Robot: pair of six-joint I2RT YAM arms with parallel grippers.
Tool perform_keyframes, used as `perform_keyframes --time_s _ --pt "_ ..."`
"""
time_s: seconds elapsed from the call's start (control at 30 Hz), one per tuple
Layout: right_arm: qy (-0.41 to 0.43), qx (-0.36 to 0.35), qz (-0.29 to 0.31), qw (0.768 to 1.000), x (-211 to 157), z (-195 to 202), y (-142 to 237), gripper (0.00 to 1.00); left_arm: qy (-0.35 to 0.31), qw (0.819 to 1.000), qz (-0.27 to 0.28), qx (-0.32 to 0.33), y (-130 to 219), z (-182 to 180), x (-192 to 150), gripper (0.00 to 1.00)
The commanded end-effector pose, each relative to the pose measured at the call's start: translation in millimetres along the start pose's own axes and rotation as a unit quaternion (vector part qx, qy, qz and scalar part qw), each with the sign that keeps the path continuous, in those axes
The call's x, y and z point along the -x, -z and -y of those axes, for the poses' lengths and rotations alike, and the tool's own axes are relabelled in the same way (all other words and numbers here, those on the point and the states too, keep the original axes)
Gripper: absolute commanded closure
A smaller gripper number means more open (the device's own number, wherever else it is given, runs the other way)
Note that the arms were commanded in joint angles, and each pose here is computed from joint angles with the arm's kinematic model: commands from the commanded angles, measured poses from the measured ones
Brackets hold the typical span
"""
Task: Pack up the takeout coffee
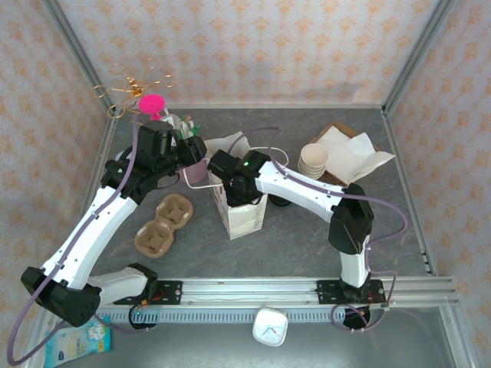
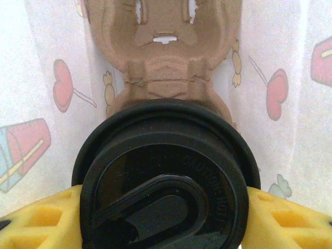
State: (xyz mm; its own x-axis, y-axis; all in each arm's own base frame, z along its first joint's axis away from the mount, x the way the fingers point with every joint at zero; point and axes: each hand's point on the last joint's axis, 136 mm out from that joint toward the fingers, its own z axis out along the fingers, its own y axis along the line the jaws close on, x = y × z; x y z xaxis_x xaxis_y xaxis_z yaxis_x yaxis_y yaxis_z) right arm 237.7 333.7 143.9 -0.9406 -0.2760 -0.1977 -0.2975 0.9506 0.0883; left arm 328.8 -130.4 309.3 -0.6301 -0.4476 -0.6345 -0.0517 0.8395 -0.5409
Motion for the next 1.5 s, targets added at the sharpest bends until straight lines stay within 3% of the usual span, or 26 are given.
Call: perform_keyframes --time_s 0.0,0.63,1.17,1.47 --pt "0.001 -0.014 -0.005 1.000 -4.4 5.4 -7.1 0.49 -0.006 1.000 -0.014 0.006 2.5 -6.1 -7.2 0.50" --pt "-0.003 -0.014 -0.017 1.000 -13.7 13.5 -30.7 0.47 -0.006 1.000 -0.013 0.010 2.8 -8.2 -8.1 0.47" --pt "-0.005 -0.012 0.002 1.000 -2.8 13.6 -19.4 0.40 -0.008 1.000 -0.014 0.011 2.1 -8.3 -8.2 0.44" --pt "-0.009 -0.004 -0.016 1.000 -14.0 13.9 -42.1 0.41 -0.009 1.000 -0.014 0.016 2.6 -10.4 -8.6 0.43"
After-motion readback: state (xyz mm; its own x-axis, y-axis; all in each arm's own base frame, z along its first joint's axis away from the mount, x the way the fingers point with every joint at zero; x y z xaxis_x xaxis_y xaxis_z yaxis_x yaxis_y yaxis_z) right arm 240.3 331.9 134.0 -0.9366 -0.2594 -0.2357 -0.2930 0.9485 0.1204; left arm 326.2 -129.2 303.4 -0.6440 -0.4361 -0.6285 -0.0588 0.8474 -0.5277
